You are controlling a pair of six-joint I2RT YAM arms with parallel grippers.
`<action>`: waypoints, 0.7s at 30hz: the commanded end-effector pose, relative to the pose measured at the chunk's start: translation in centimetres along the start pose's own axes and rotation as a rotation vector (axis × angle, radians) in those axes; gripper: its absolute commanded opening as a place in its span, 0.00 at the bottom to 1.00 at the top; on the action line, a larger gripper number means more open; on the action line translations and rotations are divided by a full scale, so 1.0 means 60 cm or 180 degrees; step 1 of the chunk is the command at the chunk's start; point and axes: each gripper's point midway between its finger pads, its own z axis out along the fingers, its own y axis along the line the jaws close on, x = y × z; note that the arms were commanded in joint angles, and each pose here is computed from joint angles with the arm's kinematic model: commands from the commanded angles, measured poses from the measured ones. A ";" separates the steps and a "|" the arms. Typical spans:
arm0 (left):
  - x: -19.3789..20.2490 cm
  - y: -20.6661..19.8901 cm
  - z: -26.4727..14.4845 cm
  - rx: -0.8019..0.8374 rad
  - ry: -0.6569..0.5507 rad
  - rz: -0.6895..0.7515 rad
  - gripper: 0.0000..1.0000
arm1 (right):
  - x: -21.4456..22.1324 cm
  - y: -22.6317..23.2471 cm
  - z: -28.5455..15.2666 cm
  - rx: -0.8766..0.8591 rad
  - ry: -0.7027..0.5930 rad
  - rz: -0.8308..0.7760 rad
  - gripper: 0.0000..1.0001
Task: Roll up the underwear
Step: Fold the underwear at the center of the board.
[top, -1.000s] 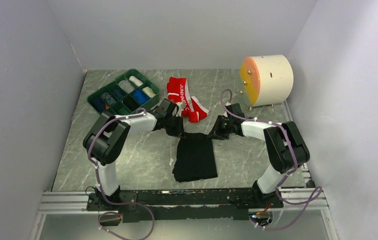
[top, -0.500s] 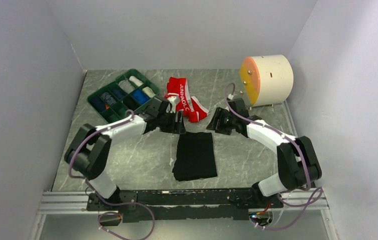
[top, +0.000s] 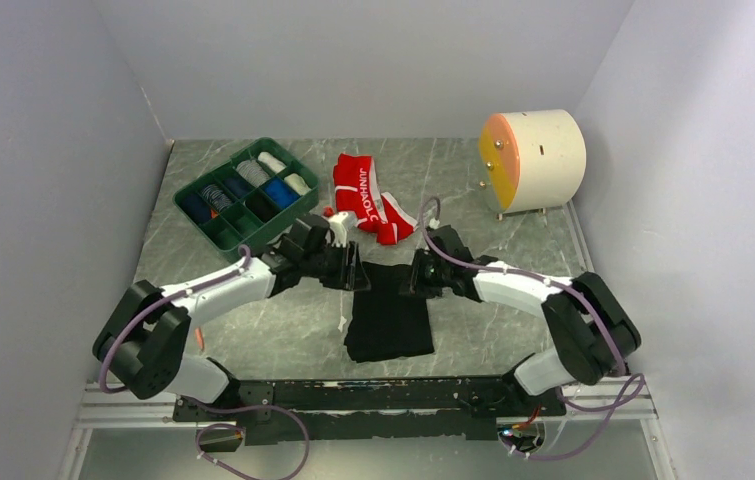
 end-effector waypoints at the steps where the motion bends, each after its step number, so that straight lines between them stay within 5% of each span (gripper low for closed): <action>1: 0.020 -0.041 0.005 0.0209 0.0011 -0.0005 0.49 | 0.012 -0.051 0.036 0.0319 -0.0001 0.0047 0.17; 6: 0.025 -0.045 -0.012 0.0101 -0.0108 -0.0008 0.54 | -0.003 -0.046 0.040 0.0447 0.0129 -0.0202 0.09; 15: 0.058 -0.033 -0.037 -0.0066 -0.0232 -0.0207 0.48 | -0.014 0.053 -0.024 -0.0417 -0.0111 -0.0133 0.19; 21: 0.071 -0.015 -0.061 -0.0220 -0.0306 -0.0278 0.53 | -0.003 0.047 0.011 -0.0327 0.0018 -0.0072 0.20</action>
